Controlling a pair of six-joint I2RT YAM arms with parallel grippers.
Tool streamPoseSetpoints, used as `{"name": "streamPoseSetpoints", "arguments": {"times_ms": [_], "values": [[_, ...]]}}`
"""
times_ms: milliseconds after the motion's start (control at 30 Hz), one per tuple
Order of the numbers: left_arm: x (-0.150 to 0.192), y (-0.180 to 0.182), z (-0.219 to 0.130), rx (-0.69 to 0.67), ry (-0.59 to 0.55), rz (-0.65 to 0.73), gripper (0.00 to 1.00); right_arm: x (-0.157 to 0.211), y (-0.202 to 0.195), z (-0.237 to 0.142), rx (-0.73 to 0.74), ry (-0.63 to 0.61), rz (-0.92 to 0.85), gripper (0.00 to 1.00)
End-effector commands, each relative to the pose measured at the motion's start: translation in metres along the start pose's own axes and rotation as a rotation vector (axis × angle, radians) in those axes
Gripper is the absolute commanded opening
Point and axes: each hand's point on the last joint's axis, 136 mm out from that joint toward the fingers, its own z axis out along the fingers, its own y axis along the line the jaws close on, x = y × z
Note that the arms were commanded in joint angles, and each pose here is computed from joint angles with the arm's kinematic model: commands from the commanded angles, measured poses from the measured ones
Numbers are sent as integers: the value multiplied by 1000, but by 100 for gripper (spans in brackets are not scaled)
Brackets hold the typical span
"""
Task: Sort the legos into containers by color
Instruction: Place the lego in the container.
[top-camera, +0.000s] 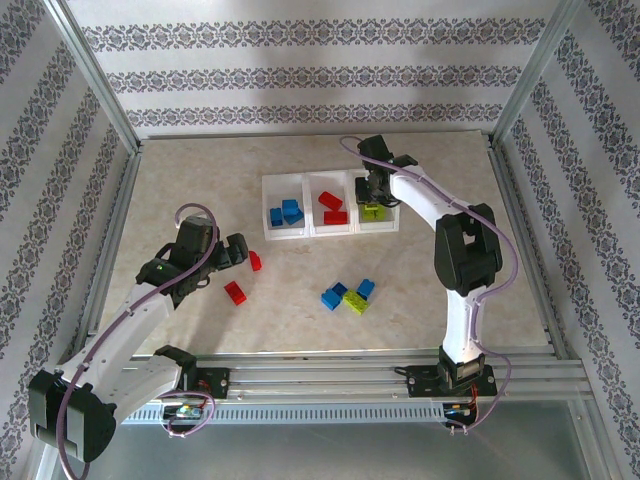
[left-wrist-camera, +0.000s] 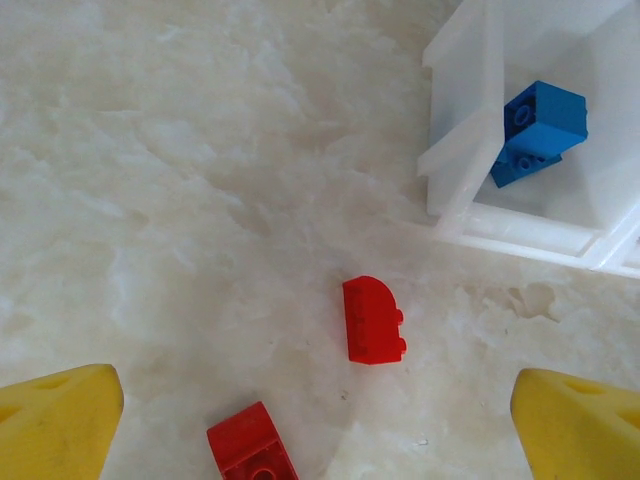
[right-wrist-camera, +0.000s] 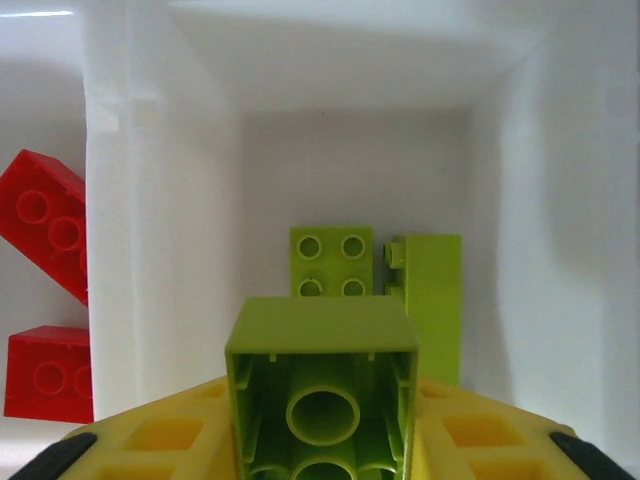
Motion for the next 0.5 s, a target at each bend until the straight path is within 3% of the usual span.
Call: {"name": "streamPoseSetpoints", "arguments": {"times_ms": [0,467], "values": [[1,-5,0,48,0,-11,100,-6,-5,-2,1,-1,13,40],[17,-58,-3,266,39,75,100,-15,-9,-29,1,-63,28,47]]}}
